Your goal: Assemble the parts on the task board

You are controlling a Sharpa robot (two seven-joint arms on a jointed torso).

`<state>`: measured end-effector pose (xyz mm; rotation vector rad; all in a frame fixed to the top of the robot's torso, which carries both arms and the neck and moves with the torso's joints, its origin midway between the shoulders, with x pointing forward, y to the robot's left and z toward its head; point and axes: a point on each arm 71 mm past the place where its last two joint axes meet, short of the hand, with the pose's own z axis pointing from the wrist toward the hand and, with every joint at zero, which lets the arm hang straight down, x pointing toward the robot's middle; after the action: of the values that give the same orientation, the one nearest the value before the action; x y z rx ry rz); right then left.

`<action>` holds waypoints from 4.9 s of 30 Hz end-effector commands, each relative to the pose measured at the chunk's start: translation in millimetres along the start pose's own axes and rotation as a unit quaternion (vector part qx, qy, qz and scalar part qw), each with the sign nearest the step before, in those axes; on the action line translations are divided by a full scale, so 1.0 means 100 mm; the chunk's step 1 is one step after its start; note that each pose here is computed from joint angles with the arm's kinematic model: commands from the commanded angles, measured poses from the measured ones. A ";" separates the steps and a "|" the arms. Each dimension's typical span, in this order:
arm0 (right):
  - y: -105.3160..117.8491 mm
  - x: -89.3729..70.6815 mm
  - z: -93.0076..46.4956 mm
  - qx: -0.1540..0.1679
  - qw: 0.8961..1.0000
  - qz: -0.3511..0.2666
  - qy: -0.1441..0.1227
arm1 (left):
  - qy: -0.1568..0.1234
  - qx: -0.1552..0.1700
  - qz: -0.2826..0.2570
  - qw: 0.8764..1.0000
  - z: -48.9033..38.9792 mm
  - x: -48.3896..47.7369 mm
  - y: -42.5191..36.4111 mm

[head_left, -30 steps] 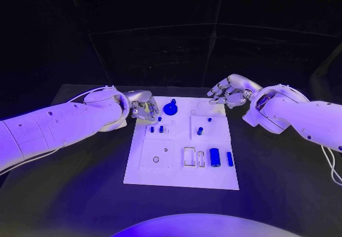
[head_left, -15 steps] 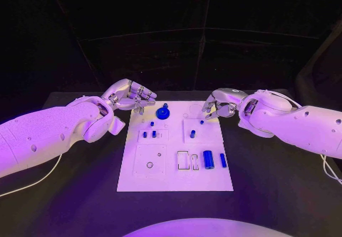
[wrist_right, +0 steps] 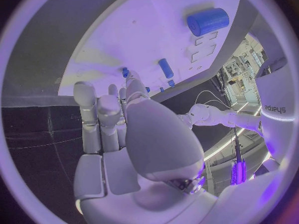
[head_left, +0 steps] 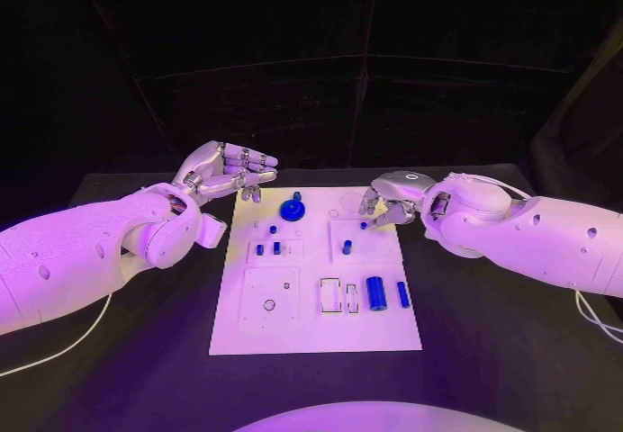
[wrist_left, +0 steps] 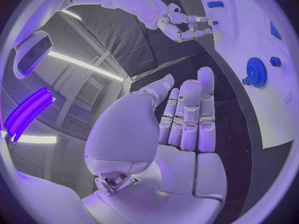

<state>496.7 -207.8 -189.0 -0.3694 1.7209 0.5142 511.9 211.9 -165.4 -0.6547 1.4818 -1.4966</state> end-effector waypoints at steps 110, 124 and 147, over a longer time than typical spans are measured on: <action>1.55 0.55 0.12 -0.162 0.984 0.078 0.003 | -0.019 -0.002 -0.060 0.998 0.047 0.044 0.010; 1.64 0.62 0.15 -0.167 0.984 0.063 0.004 | -0.016 -0.002 -0.062 0.998 0.054 0.057 0.014; 1.65 0.67 0.16 -0.169 0.984 0.053 0.020 | -0.016 -0.007 -0.062 0.998 0.048 0.042 0.028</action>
<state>412.0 -57.5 -233.9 -0.5149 1.6944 0.8969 514.7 207.1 -169.3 -0.7861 1.4514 -1.5499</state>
